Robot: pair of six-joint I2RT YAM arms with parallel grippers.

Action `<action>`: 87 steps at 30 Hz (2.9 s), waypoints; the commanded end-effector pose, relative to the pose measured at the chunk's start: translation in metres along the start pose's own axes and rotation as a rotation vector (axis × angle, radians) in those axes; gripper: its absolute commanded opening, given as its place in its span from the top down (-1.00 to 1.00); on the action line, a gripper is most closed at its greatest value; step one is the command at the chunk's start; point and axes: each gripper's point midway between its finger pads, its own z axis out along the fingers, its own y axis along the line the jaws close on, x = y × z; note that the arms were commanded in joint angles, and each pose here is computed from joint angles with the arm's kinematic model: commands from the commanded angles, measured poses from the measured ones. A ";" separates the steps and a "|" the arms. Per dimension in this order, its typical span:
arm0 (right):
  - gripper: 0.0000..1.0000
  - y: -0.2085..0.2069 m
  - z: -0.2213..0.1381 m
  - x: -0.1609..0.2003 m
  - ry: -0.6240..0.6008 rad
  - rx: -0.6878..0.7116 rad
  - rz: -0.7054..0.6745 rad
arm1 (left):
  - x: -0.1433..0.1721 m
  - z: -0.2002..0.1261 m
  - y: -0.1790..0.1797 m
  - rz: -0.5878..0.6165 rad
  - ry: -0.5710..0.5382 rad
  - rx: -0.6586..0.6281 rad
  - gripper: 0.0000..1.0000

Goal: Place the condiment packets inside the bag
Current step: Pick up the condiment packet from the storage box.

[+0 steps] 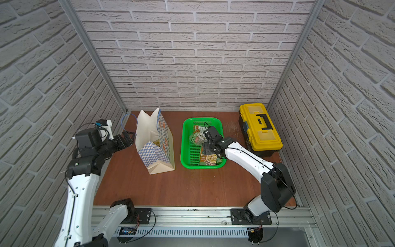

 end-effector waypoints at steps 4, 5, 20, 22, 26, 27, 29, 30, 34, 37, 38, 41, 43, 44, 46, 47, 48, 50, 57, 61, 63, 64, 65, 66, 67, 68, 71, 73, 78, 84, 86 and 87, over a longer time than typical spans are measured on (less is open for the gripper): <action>-0.50 -0.013 0.022 0.016 0.067 0.088 0.012 | -0.001 0.007 -0.002 0.007 -0.003 0.039 -0.96; -0.50 -0.013 0.027 0.019 0.080 0.091 0.011 | -0.001 0.007 -0.001 0.006 -0.004 0.039 -0.96; -0.48 0.058 0.034 0.002 0.070 -0.266 0.071 | 0.001 0.008 -0.002 0.001 0.005 0.052 -0.97; -0.48 0.045 0.025 -0.001 0.040 -0.209 0.075 | 0.001 0.008 -0.002 0.001 0.004 0.052 -0.97; -0.50 0.015 0.016 0.006 0.032 -0.081 0.070 | 0.001 0.007 -0.003 0.003 0.001 0.055 -0.97; -0.50 0.011 0.016 0.010 0.041 -0.069 0.069 | 0.001 0.007 -0.003 0.002 0.000 0.055 -0.97; -0.50 0.008 0.022 0.020 0.063 -0.066 0.071 | 0.001 0.007 -0.003 0.003 0.000 0.056 -0.96; -0.50 0.008 0.025 0.023 0.071 -0.071 0.076 | 0.001 0.007 -0.003 0.002 0.001 0.057 -0.96; -0.50 0.018 0.043 0.037 0.121 -0.131 0.098 | 0.002 0.008 -0.003 0.000 0.005 0.061 -0.97; -0.50 0.030 0.057 0.041 0.147 -0.178 0.118 | 0.002 0.007 -0.003 0.000 0.004 0.059 -0.96; -0.50 0.033 0.063 0.042 0.148 -0.190 0.129 | 0.002 0.007 -0.003 0.001 0.004 0.060 -0.97; -0.47 0.046 0.078 0.044 0.161 -0.241 0.166 | 0.002 0.007 -0.003 0.002 0.001 0.060 -0.97; -0.45 0.058 0.086 0.043 0.172 -0.291 0.195 | 0.002 0.007 -0.004 0.001 0.001 0.062 -0.96; -0.42 0.064 0.088 0.042 0.177 -0.318 0.207 | 0.002 0.007 -0.004 0.002 0.002 0.063 -0.97; -0.37 0.073 0.089 0.037 0.167 -0.366 0.228 | 0.002 0.007 -0.004 0.002 0.003 0.065 -0.96; -0.34 0.077 0.087 0.034 0.155 -0.386 0.236 | 0.002 0.007 -0.004 0.002 0.002 0.063 -0.96; -0.29 0.078 0.084 0.029 0.141 -0.398 0.245 | 0.002 0.007 -0.004 0.002 0.000 0.063 -0.96; -0.09 0.079 0.077 0.023 0.111 -0.412 0.253 | 0.002 0.007 -0.004 0.002 0.000 0.063 -0.96; 0.62 0.081 0.042 -0.002 -0.010 -0.488 0.274 | 0.002 0.006 -0.004 0.002 -0.001 0.065 -0.96; 0.89 0.089 0.024 -0.012 -0.038 -0.558 0.275 | 0.002 0.006 -0.005 0.001 -0.001 0.069 -0.97; 0.94 0.092 0.016 -0.016 -0.051 -0.587 0.277 | 0.002 0.006 -0.005 0.002 -0.002 0.069 -0.96; 0.94 0.093 0.011 -0.019 -0.062 -0.599 0.278 | 0.002 0.006 -0.005 0.002 -0.002 0.068 -0.97; 0.95 0.094 0.006 -0.021 -0.071 -0.607 0.280 | 0.001 0.005 -0.005 0.001 -0.004 0.067 -0.96; 0.94 0.094 0.002 -0.023 -0.081 -0.613 0.280 | 0.001 0.005 -0.005 0.003 -0.004 0.069 -0.96; 0.94 0.093 -0.004 -0.026 -0.094 -0.619 0.277 | 0.002 0.006 -0.005 0.001 -0.002 0.067 -0.96; 0.94 0.092 -0.009 -0.028 -0.106 -0.621 0.276 | 0.002 0.006 -0.005 0.001 -0.001 0.069 -0.97; 0.94 0.088 -0.026 -0.035 -0.150 -0.623 0.270 | 0.002 0.006 -0.005 0.001 -0.001 0.068 -0.97; 0.94 0.083 -0.036 -0.039 -0.177 -0.617 0.264 | 0.002 0.006 -0.005 0.002 -0.001 0.068 -0.97; 0.94 0.073 -0.064 -0.046 -0.248 -0.611 0.254 | 0.002 0.006 -0.005 0.003 -0.003 0.071 -0.97; 0.95 0.072 -0.109 -0.062 -0.369 -0.679 0.244 | 0.002 0.005 -0.006 0.006 -0.007 0.078 -0.96; 0.94 0.073 -0.129 -0.069 -0.414 -0.707 0.234 | 0.002 0.005 -0.006 0.006 -0.007 0.077 -0.97; 0.94 0.074 -0.139 -0.071 -0.432 -0.718 0.226 | 0.002 0.005 -0.006 0.005 -0.007 0.077 -0.97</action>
